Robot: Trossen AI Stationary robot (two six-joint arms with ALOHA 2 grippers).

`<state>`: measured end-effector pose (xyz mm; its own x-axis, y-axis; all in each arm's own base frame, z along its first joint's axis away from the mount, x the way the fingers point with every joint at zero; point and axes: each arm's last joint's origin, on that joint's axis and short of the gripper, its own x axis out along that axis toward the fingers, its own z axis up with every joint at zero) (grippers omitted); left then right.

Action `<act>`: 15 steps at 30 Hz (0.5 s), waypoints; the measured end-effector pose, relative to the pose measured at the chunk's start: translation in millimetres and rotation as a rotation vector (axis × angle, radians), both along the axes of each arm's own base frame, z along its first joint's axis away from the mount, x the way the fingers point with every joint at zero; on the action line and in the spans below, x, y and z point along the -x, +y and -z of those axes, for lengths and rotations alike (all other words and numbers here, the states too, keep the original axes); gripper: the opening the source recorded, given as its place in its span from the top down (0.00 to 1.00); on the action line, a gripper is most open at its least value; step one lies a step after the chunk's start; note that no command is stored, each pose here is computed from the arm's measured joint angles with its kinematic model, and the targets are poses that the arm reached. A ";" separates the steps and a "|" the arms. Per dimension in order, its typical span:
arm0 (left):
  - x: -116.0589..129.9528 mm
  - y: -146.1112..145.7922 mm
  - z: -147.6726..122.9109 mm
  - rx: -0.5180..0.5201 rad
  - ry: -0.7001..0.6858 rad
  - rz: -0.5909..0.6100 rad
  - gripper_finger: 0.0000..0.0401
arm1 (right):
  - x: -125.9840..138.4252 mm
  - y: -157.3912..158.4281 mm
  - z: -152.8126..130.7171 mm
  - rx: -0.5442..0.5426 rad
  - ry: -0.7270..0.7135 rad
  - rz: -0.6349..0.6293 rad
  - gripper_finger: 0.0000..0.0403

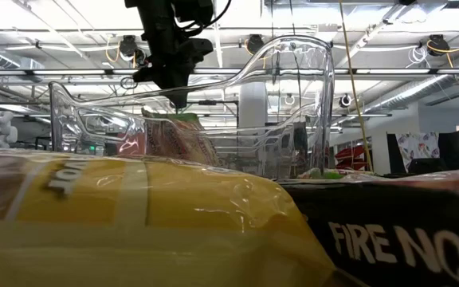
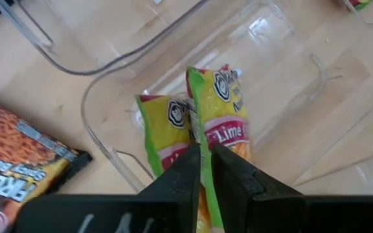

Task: Sort Maruchan noodles
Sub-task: Put the green noodle pack into the center transparent bin, then adjust the bottom transparent bin

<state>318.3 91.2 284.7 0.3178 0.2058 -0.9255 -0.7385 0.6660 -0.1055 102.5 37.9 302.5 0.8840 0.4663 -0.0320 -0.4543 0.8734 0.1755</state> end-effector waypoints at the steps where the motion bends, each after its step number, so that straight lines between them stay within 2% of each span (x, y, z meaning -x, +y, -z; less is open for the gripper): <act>1: 0.0 0.0 0.0 -0.005 0.003 0.013 0.88 | 0.0 0.1 0.0 0.000 0.000 0.000 0.87; 4: -0.6 0.1 -0.2 -0.009 -0.001 0.025 0.88 | -0.1 -0.1 0.0 0.000 0.000 0.003 0.87; 9: -1.8 -1.1 -7.2 0.015 -0.053 0.062 0.88 | -1.1 -2.2 0.0 0.006 -0.003 0.085 0.87; 15: 6.3 -10.7 -37.8 0.030 -0.194 0.138 0.88 | -3.5 -4.5 2.3 0.014 0.021 0.183 0.87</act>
